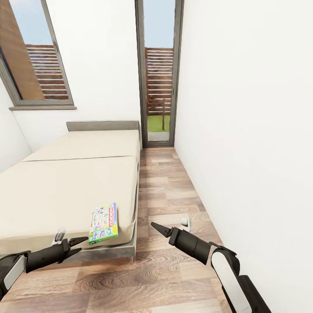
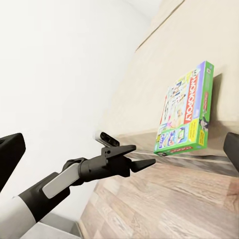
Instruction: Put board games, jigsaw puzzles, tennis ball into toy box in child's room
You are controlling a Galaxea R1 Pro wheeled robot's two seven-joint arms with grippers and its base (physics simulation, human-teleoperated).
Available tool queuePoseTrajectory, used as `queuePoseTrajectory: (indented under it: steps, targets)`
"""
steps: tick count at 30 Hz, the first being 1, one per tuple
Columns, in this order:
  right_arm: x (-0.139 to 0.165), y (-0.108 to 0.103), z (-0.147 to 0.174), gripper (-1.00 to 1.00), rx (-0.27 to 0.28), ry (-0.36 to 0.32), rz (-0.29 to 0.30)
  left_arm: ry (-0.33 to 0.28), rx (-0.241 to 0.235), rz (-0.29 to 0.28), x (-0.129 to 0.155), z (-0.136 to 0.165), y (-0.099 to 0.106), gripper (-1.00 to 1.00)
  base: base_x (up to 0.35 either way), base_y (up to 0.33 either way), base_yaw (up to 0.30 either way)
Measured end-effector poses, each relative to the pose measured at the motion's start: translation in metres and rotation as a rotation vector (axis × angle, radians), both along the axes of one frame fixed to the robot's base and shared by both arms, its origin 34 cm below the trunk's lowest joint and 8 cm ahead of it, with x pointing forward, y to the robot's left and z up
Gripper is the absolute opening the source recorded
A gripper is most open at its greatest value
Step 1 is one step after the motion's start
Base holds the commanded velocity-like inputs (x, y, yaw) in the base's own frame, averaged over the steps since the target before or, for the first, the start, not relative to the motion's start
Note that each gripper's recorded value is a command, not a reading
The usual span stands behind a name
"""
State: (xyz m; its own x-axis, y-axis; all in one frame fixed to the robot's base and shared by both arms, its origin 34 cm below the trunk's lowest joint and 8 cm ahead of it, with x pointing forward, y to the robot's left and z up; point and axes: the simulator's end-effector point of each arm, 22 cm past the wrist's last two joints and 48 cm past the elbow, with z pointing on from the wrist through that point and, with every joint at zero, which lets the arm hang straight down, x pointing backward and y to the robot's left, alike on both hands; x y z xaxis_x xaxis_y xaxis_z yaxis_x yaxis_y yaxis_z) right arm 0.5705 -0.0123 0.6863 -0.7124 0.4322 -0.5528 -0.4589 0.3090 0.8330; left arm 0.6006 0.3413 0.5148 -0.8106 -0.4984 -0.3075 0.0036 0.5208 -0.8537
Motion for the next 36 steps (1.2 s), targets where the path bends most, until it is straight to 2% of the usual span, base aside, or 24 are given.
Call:
queuePoseTrajectory:
  steps: [9,19,36]
  targets:
    - [-0.0002,0.0004,-0.0004,1.00,-0.001,0.001,0.001,-0.003,0.000,-0.004,0.0001,-0.0005,-0.0026,1.00,0.016,0.000,0.000]
    - [-0.0003,0.0004,-0.0001,1.00,0.000,0.000,0.001,-0.003,0.000,-0.007,-0.0001,-0.0010,-0.0043,1.00,0.128,0.000,0.000]
    - [-0.0001,0.0004,-0.0002,1.00,0.000,0.001,0.000,-0.003,0.000,-0.007,0.0000,-0.0011,-0.0045,1.00,0.013,0.000,0.000]
